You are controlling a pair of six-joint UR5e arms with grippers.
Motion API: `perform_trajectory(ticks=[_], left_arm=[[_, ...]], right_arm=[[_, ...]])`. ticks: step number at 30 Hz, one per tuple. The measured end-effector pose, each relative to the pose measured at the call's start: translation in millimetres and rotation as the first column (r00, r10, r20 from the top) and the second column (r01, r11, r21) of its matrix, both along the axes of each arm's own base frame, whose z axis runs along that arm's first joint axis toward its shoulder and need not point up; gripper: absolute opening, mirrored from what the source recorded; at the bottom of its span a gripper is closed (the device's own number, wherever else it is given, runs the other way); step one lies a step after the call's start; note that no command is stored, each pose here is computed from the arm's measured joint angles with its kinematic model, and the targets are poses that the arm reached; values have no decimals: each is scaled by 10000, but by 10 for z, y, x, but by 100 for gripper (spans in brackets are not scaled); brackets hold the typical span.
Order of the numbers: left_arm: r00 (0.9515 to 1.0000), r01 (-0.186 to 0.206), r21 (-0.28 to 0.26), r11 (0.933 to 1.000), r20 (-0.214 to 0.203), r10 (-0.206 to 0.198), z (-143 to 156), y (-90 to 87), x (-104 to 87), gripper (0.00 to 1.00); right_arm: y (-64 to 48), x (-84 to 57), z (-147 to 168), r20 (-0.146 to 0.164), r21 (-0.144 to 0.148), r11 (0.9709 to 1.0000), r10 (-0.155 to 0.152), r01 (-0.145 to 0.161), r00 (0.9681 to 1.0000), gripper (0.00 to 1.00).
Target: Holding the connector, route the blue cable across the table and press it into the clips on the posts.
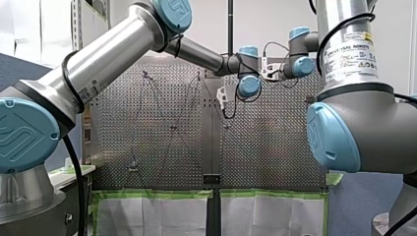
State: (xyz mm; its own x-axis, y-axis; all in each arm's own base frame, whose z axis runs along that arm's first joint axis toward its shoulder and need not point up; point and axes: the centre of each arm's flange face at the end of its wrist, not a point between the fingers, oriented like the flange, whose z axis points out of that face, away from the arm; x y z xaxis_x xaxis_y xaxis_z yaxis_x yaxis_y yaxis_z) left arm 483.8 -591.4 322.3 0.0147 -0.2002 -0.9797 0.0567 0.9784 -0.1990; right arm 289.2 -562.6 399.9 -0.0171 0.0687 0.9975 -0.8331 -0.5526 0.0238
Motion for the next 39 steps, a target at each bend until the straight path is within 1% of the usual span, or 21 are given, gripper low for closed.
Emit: perform_trajectory(ticks=[7, 17, 21, 25, 28, 31, 35, 39], left_arm=[[9999, 30, -80, 10000, 107, -29, 85, -6, -28, 0], [9988, -60, -463, 9989, 478, 83, 423, 76, -42, 0], [9986, -61, -509, 9987, 527, 88, 466, 86, -45, 0], [9980, -68, -569, 9984, 625, 103, 481, 93, -15, 0], [9970, -40, -559, 9984, 768, 83, 498, 105, 36, 0], [9954, 3, -486, 9988, 961, 44, 517, 141, 132, 0], [9922, 12, -437, 9990, 1246, 43, 547, 237, 319, 0], [9898, 81, -445, 9990, 1427, -16, 567, 325, 469, 0]], right_arm=[[59, 1, 91, -31, -75, 10000, 20, -20, 10000, 0], [165, 6, 282, 40, -287, 9996, 66, -65, 10000, 0], [198, 13, 326, 59, -318, 9995, 89, -87, 9999, 0], [204, 20, 330, 68, -316, 9995, 95, -93, 9999, 0], [201, 22, 327, 76, -315, 9995, 96, -94, 9999, 0], [184, 23, 303, 84, -296, 9995, 99, -97, 9999, 0], [123, 9, 208, 69, -179, 9998, 71, -69, 10000, 0], [70, -18, 182, 134, -171, 9998, 80, -78, 9999, 0]])
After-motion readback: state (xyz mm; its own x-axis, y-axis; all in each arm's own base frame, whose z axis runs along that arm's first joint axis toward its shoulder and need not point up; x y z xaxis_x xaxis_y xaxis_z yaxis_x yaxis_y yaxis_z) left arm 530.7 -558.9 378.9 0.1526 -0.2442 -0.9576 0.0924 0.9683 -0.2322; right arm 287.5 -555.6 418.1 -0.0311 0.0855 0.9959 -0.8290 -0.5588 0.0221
